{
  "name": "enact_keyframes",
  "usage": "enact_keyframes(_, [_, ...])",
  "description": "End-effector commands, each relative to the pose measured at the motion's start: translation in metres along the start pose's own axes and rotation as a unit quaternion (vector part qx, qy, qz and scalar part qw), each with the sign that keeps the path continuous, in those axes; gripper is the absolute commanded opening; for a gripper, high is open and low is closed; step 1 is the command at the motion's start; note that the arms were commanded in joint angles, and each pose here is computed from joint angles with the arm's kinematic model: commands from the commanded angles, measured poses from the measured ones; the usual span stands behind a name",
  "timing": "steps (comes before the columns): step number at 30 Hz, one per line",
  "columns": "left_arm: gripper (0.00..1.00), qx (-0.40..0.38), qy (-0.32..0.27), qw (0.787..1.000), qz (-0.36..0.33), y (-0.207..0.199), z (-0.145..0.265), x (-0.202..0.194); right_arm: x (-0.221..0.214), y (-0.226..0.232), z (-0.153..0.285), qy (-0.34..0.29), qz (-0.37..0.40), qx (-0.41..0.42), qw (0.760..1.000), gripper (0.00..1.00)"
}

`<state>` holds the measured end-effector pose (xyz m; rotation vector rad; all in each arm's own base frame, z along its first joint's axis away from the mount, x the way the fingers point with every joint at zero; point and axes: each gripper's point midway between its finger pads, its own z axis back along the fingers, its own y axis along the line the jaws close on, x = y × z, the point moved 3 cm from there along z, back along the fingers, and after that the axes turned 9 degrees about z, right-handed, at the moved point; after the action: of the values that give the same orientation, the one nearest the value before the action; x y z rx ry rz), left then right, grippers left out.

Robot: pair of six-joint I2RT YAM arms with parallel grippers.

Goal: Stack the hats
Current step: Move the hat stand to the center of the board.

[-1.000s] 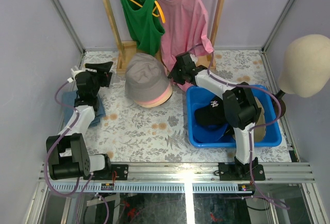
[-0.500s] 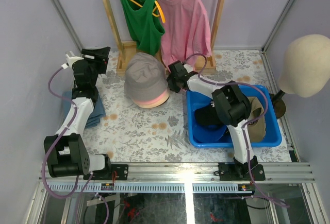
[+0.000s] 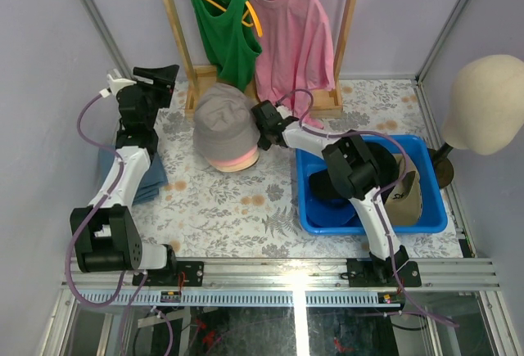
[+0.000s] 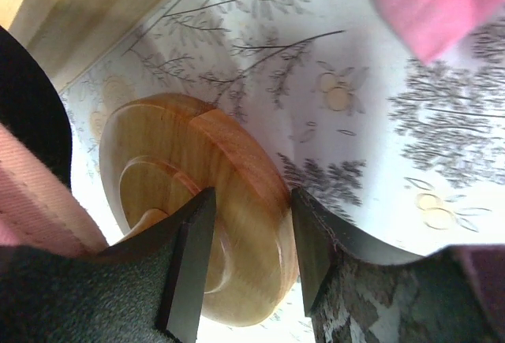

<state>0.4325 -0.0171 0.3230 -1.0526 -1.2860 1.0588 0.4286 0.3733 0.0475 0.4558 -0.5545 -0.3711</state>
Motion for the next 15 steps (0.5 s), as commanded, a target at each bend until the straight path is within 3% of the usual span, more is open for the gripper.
enact_keyframes(1, [0.65, -0.052, -0.022, 0.998, -0.017, -0.035, -0.005, 0.010, -0.018, 0.036, -0.008, 0.004, -0.011, 0.035, 0.999, 0.50])
enact_keyframes(15, [0.68, -0.081, -0.065, 0.994, 0.023, -0.076, -0.003, 0.031, -0.074, 0.113, -0.026, 0.034, -0.002, 0.110, 0.993, 0.53])
